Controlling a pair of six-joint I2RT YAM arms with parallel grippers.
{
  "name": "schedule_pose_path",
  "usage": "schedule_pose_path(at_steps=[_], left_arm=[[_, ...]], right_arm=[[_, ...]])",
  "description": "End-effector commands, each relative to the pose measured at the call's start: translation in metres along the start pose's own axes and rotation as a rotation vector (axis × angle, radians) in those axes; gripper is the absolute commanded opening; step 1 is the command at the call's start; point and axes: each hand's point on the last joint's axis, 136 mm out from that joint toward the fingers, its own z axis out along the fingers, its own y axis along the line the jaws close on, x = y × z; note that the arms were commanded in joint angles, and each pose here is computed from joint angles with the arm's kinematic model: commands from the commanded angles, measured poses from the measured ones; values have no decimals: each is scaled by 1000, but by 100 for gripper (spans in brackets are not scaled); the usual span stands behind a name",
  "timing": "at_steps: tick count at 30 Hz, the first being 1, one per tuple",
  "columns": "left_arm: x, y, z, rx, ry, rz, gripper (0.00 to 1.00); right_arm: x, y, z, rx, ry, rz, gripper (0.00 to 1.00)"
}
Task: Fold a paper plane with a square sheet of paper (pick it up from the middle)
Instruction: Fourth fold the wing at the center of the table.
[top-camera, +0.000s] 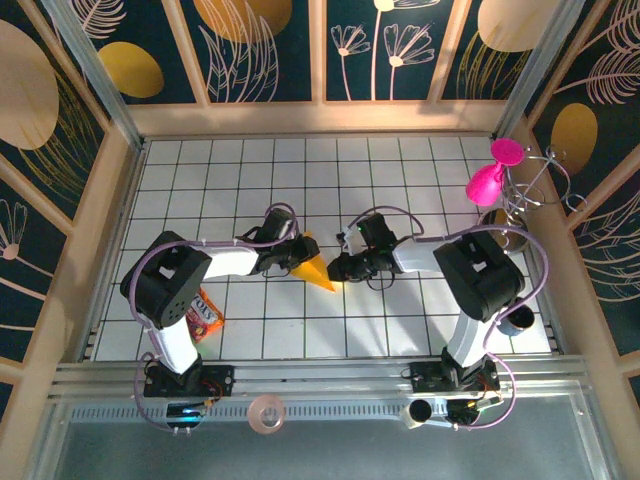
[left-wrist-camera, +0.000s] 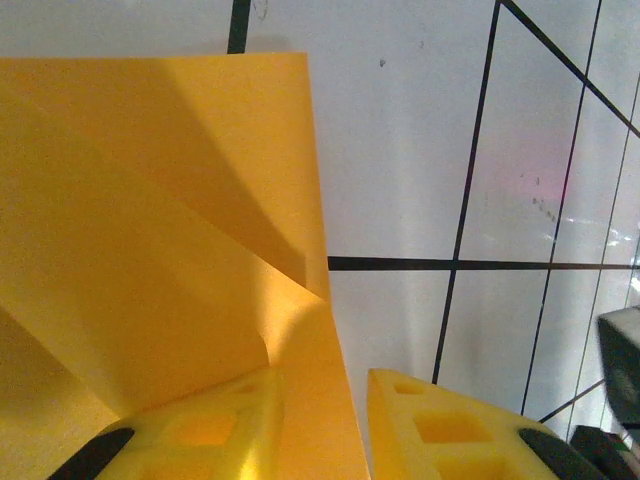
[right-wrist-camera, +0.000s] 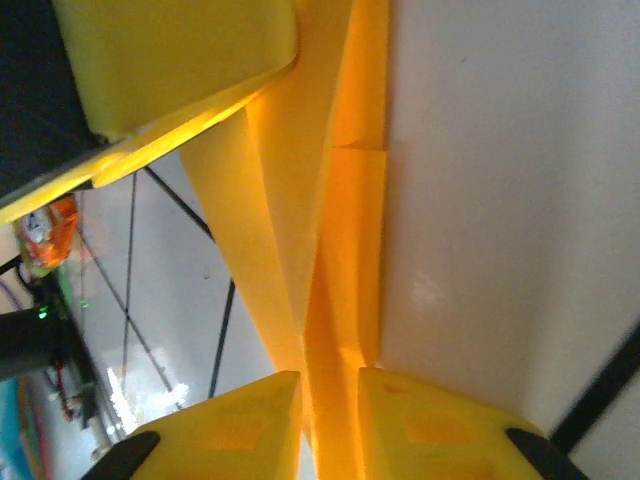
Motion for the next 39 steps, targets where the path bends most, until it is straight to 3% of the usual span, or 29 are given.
schedule_pose_path(at_steps=[1,6,14,39], left_arm=[[-1,1,3,-19,13,17,28],[0,2,2,-20,14,17,28],[0,2,2,-21,15,16,28],[0,5,6,-37,23,19,29]], right_arm=[[-13,0,-19,76,-82,-18,25],[-18,13,-26,82,-114,-64,23],[-2,38,-1,22,-25,-123,13],[7,4,11,125,11,-60,10]])
